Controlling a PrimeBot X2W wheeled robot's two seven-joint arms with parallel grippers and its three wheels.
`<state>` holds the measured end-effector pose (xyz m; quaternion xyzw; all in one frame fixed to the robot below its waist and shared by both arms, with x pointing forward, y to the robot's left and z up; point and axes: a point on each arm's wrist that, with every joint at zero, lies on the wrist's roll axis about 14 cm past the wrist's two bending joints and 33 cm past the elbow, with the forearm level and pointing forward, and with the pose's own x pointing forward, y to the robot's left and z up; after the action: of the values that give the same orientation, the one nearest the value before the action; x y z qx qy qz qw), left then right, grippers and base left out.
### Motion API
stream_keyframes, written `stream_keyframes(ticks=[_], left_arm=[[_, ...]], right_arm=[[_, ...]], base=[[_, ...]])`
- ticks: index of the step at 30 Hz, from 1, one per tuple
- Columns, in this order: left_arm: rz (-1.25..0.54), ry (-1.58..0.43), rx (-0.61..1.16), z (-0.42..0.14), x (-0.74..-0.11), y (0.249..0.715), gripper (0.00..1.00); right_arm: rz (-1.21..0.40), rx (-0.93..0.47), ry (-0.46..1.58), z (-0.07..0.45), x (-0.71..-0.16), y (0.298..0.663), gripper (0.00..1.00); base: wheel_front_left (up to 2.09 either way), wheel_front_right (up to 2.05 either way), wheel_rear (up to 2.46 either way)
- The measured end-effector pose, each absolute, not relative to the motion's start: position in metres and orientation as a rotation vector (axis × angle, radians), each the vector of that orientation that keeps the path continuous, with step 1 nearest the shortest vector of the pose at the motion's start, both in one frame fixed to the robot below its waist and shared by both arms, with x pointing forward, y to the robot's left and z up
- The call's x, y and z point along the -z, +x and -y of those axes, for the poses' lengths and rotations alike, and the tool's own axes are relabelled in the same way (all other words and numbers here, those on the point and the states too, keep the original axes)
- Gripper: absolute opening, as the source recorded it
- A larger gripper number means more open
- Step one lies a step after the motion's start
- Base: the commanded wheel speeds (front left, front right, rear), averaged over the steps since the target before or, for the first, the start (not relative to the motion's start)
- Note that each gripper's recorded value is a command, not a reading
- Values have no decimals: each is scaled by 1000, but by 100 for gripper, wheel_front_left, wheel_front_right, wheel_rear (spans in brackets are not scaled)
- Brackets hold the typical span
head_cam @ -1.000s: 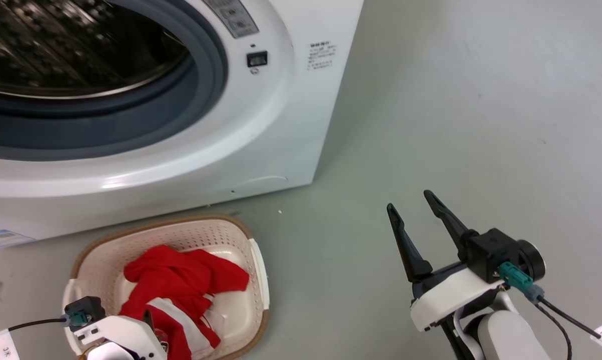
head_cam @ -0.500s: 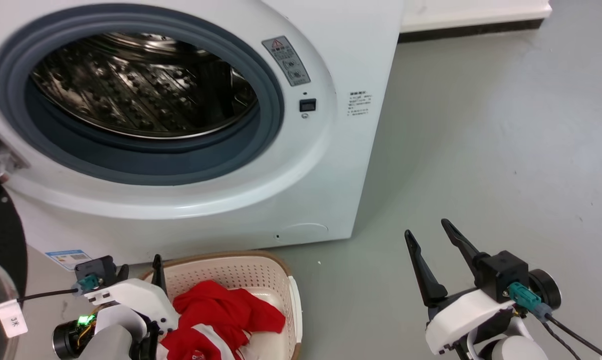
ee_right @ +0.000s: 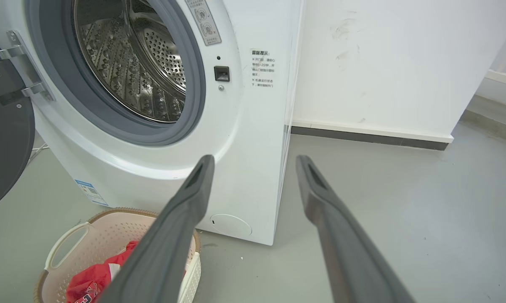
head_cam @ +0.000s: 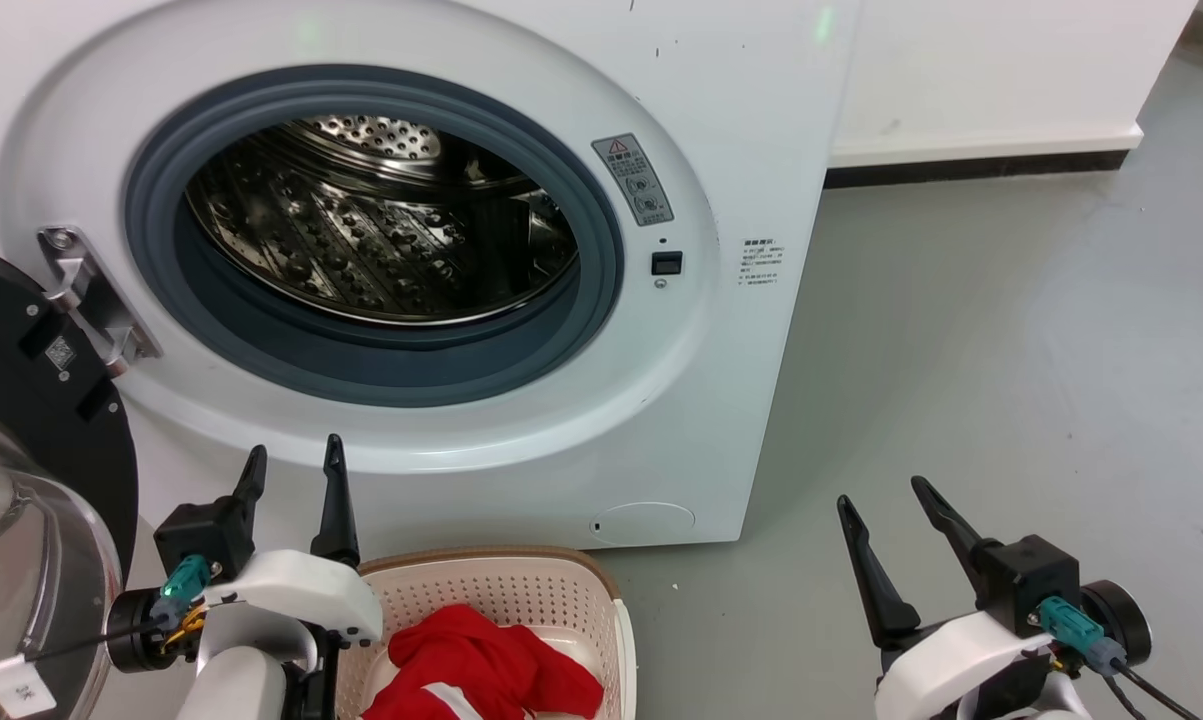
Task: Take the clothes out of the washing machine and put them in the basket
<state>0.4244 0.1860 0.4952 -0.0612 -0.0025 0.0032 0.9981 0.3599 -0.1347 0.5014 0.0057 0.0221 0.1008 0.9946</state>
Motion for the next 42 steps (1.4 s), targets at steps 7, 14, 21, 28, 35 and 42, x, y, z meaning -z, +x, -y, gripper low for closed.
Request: stream_keyframes(ticks=[7, 14, 21, 28, 35, 42], left_arm=[[129, -81, 26, -178, -529, 398, 100], [176, -36, 54, -170, -540, 375, 100], [172, -16, 64, -168, -544, 358, 100], [161, -10, 62, -170, -545, 355, 100], [153, -10, 53, -173, -544, 356, 100], [146, -12, 45, -174, -543, 356, 100]], right_arm=[[-27, -193, 4, 138, -508, 356, 100], [-16, -180, -8, 143, -512, 353, 100], [-10, -186, -9, 141, -514, 349, 100], [-16, -199, -10, 137, -514, 347, 100], [-14, -195, -14, 138, -515, 347, 100], [-14, -199, -12, 136, -515, 347, 100]], base=[[0, 0, 0], [0, 0, 0], [0, 0, 0], [0, 0, 0], [0, 0, 0], [0, 0, 0]])
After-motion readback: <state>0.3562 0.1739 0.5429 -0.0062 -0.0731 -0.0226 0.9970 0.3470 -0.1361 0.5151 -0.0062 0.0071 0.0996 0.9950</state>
